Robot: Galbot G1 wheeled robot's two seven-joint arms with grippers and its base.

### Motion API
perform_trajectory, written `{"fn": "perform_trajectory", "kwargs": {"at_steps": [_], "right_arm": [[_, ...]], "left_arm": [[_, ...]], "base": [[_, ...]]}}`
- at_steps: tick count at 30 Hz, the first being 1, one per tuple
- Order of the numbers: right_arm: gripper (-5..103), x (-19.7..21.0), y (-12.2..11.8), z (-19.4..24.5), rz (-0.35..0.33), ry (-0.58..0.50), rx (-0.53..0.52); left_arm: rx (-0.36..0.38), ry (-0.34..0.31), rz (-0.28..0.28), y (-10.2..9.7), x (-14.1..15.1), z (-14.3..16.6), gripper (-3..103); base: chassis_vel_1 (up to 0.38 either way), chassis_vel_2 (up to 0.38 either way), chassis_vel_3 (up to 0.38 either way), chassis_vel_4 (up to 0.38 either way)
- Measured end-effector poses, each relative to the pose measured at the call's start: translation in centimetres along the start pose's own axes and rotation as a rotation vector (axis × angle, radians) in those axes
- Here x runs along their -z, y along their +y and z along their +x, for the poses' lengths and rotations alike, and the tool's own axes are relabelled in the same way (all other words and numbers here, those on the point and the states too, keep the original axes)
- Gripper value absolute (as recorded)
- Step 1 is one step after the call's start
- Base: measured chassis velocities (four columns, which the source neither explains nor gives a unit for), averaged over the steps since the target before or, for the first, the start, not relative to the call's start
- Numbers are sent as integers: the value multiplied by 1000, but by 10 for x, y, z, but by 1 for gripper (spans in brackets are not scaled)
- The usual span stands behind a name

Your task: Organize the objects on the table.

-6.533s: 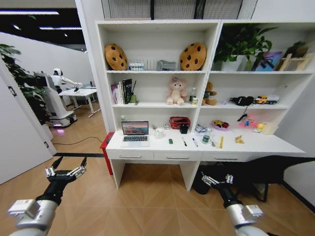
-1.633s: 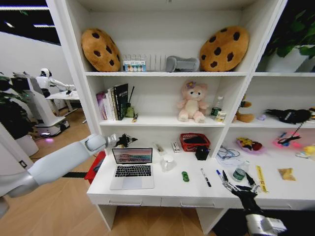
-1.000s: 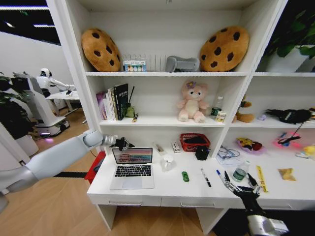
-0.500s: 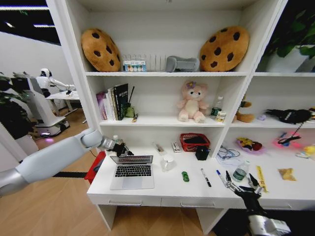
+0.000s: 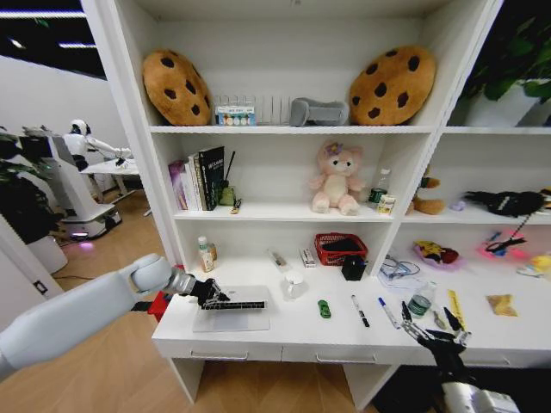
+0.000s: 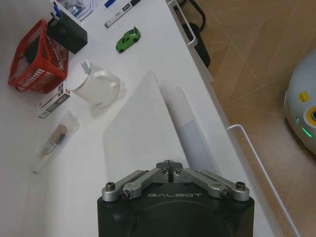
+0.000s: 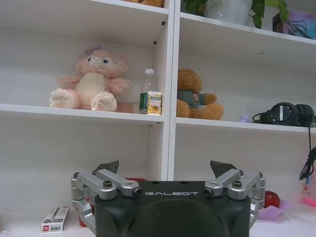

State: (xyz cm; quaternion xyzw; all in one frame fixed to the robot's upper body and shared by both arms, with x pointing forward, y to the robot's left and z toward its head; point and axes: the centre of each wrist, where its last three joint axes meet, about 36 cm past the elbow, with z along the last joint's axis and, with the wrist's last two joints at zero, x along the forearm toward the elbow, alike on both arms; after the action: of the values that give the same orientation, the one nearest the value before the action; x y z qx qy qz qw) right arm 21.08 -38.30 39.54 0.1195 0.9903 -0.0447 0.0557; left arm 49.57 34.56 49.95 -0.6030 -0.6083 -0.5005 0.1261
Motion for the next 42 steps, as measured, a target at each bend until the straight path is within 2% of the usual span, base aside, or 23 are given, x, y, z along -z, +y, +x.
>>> {"fn": "perform_trajectory", "kwargs": {"at_steps": [1, 2, 4, 5, 7, 8, 10, 11, 13, 14, 15, 16, 18, 19, 21, 23, 28, 30, 33, 34, 38, 40, 42], "right_arm": [[100, 0, 1, 0, 2, -3, 0], [100, 0, 1, 0, 2, -3, 0], [100, 1, 5, -1, -1, -5, 1], [100, 1, 5, -1, -1, -5, 1], [100, 4, 12, -2, -4, -1, 8], [100, 4, 12, -2, -4, -1, 8], [100, 8, 15, -3, -3, 4, 16], [100, 10, 16, -3, -2, 8, 16], [100, 11, 17, -3, -2, 9, 16], [100, 13, 18, -3, -2, 14, 13], [100, 16, 19, -6, -1, 32, 6], [100, 16, 19, -6, -1, 32, 6], [100, 22, 18, -9, 6, 76, -7], [100, 22, 18, -9, 6, 76, -7], [100, 32, 14, -7, 9, 166, 2], [100, 35, 13, -7, 10, 196, 12], [100, 48, 12, -12, 29, 249, 61], [100, 56, 14, -19, 42, 244, 107], [100, 61, 19, -26, 43, 230, 134], [100, 64, 21, -28, 43, 232, 146], [100, 67, 23, -32, 49, 233, 166], [100, 69, 25, -32, 52, 231, 193], [100, 70, 26, -32, 51, 228, 202]], "left_arm": [[43, -5, 54, -23, -6, 2, 0], [43, -5, 54, -23, -6, 2, 0], [174, -2, 160, -53, -14, 15, 0], [174, -2, 160, -53, -14, 15, 0], [392, -22, 375, -82, -11, 30, 0], [392, -22, 375, -82, -11, 30, 0], [617, -23, 558, -94, -4, 26, 0], [696, -18, 627, -95, 0, 24, 0], [729, -19, 656, -94, 2, 24, 0], [810, -26, 725, -90, 8, 24, 0], [935, -30, 823, -81, 18, 25, 11], [935, -30, 823, -81, 18, 25, 11], [1146, -2, 929, -67, 29, 29, 17], [1146, -2, 929, -67, 29, 29, 17], [1297, 1, 984, -57, 36, 42, 33], [1337, -5, 1012, -58, 39, 47, 39], [1468, -3, 1086, -68, 49, 57, 50], [1516, 38, 1111, -85, 57, 73, 66], [1529, 51, 1110, -103, 69, 92, 71], [1513, 47, 1102, -113, 74, 100, 82], [1483, 26, 1084, -129, 84, 114, 87], [1475, 6, 1069, -144, 97, 127, 99], [1479, 1, 1074, -148, 104, 129, 99]], "base": [[0, 0, 0, 0], [0, 0, 0, 0], [0, 0, 0, 0], [0, 0, 0, 0], [0, 0, 0, 0], [0, 0, 0, 0], [0, 0, 0, 0], [0, 0, 0, 0], [0, 0, 0, 0], [0, 0, 0, 0], [0, 0, 0, 0], [0, 0, 0, 0], [0, 0, 0, 0], [0, 0, 0, 0], [0, 0, 0, 0], [0, 0, 0, 0], [0, 0, 0, 0], [0, 0, 0, 0], [0, 0, 0, 0], [0, 0, 0, 0], [0, 0, 0, 0], [0, 0, 0, 0], [0, 0, 0, 0]]}}
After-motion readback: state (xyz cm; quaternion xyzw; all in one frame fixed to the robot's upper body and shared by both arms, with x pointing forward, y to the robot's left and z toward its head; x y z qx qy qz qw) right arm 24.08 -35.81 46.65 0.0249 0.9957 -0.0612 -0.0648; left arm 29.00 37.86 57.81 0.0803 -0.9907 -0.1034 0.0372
